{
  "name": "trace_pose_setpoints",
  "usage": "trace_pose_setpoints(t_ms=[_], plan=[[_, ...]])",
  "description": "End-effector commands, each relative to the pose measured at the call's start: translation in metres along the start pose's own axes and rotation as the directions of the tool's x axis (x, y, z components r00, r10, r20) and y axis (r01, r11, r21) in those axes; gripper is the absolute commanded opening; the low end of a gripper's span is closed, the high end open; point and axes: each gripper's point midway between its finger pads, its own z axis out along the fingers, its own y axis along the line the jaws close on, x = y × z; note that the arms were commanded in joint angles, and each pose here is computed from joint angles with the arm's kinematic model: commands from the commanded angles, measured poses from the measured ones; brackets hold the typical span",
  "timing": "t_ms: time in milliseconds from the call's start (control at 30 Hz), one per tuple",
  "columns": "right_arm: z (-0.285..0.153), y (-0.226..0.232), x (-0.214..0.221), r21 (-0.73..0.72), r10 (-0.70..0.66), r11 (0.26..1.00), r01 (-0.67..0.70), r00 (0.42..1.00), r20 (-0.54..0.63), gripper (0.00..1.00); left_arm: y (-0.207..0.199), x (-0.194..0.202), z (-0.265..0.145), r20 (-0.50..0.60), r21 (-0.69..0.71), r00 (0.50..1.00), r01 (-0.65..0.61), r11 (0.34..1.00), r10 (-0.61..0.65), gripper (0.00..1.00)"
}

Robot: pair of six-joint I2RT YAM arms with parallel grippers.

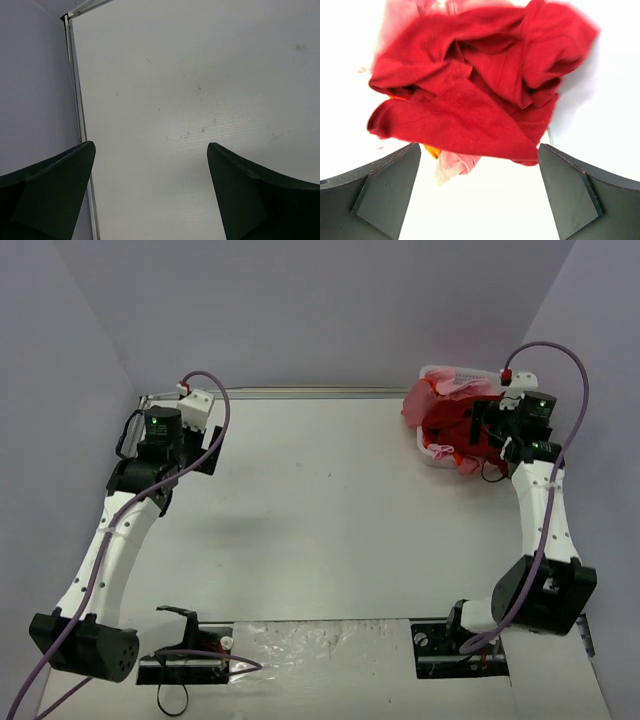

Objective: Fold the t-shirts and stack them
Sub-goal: Grab crumpled tshirt from bin with the right arm

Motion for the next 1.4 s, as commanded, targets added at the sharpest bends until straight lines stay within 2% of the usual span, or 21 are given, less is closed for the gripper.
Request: trace_pose_setpoints(t_ms=[0, 67, 133, 167, 267, 467, 667, 733, 767, 833, 867, 933, 967, 1033, 1167, 1367], plan=[[-0.044, -0.003, -0.045, 0.034, 0.002, 0.999, -0.01, 0.976, 0.219, 1.0, 0.009, -0.015, -0.03, 0.033, -0.005, 0.999, -0.009, 1.0, 0.009, 0.94], [-0.044, 0.009, -0.027, -0.02, -0.017, 1.0, 0.022, 0.975, 0.221, 1.0, 0.009, -0.012, -0.031, 0.036, 0.007, 0.999, 0.007, 1.0, -0.007, 0.94], [-0.049, 0.013, -0.032, -0.022, -0.055, 0.998, 0.064, 0.955, 0.29, 1.0, 0.016, -0.001, -0.028, 0.03, -0.001, 0.998, 0.05, 0.999, -0.05, 0.94], [-0.041, 0.015, -0.024, -0.028, -0.047, 0.998, 0.057, 0.961, 0.271, 1.0, 0.009, -0.001, -0.027, 0.045, 0.049, 0.995, 0.082, 0.995, -0.084, 0.94], [-0.02, 0.007, -0.025, -0.004, -0.034, 0.999, 0.035, 0.974, 0.224, 0.99, 0.01, 0.011, -0.027, 0.07, 0.084, 0.987, 0.141, 0.986, -0.147, 0.94], [0.031, -0.011, -0.019, 0.064, -0.036, 0.998, 0.029, 0.992, 0.121, 0.98, 0.005, 0.02, -0.039, 0.131, 0.092, 0.983, 0.118, 0.989, -0.13, 0.94], [0.076, -0.018, 0.006, 0.092, -0.048, 0.995, 0.045, 0.999, 0.023, 0.95, -0.001, 0.025, -0.042, 0.138, 0.112, 0.982, 0.111, 0.987, -0.126, 0.94], [0.088, -0.023, 0.011, 0.114, -0.043, 0.993, 0.043, 0.999, -0.004, 0.84, -0.002, 0.026, -0.045, 0.148, 0.114, 0.981, 0.106, 0.988, -0.123, 0.94], [0.091, -0.025, 0.012, 0.119, -0.043, 0.992, 0.044, 0.999, -0.01, 0.65, -0.002, 0.027, -0.045, 0.148, 0.114, 0.981, 0.107, 0.988, -0.123, 0.94], [0.1, -0.027, 0.016, 0.126, -0.05, 0.991, 0.053, 0.998, -0.026, 0.48, -0.002, 0.029, -0.044, 0.146, 0.117, 0.981, 0.109, 0.987, -0.126, 0.94], [0.101, -0.027, 0.016, 0.127, -0.051, 0.99, 0.054, 0.998, -0.029, 0.35, -0.003, 0.03, -0.043, 0.142, 0.12, 0.982, 0.112, 0.986, -0.128, 0.94], [0.105, -0.028, 0.016, 0.131, -0.053, 0.99, 0.057, 0.998, -0.033, 0.24, -0.004, 0.03, -0.043, 0.144, 0.126, 0.981, 0.112, 0.986, -0.13, 0.94], [0.105, -0.028, 0.017, 0.132, -0.054, 0.99, 0.059, 0.998, -0.035, 0.12, -0.005, 0.031, -0.042, 0.142, 0.13, 0.981, 0.112, 0.985, -0.13, 0.94], [0.105, -0.03, 0.017, 0.139, -0.053, 0.989, 0.058, 0.998, -0.035, 0.0, -0.007, 0.032, -0.041, 0.14, 0.139, 0.981, 0.113, 0.984, -0.132, 0.94], [0.095, -0.028, 0.013, 0.142, -0.04, 0.989, 0.042, 0.999, -0.02, 0.0, 0.0, 0.034, -0.041, 0.137, 0.125, 0.979, 0.134, 0.983, -0.151, 0.94], [0.041, -0.007, -0.022, 0.046, -0.007, 0.999, 0.003, 0.996, 0.086, 0.0, -0.004, 0.032, -0.042, 0.143, 0.147, 0.976, 0.145, 0.978, -0.166, 0.94]])
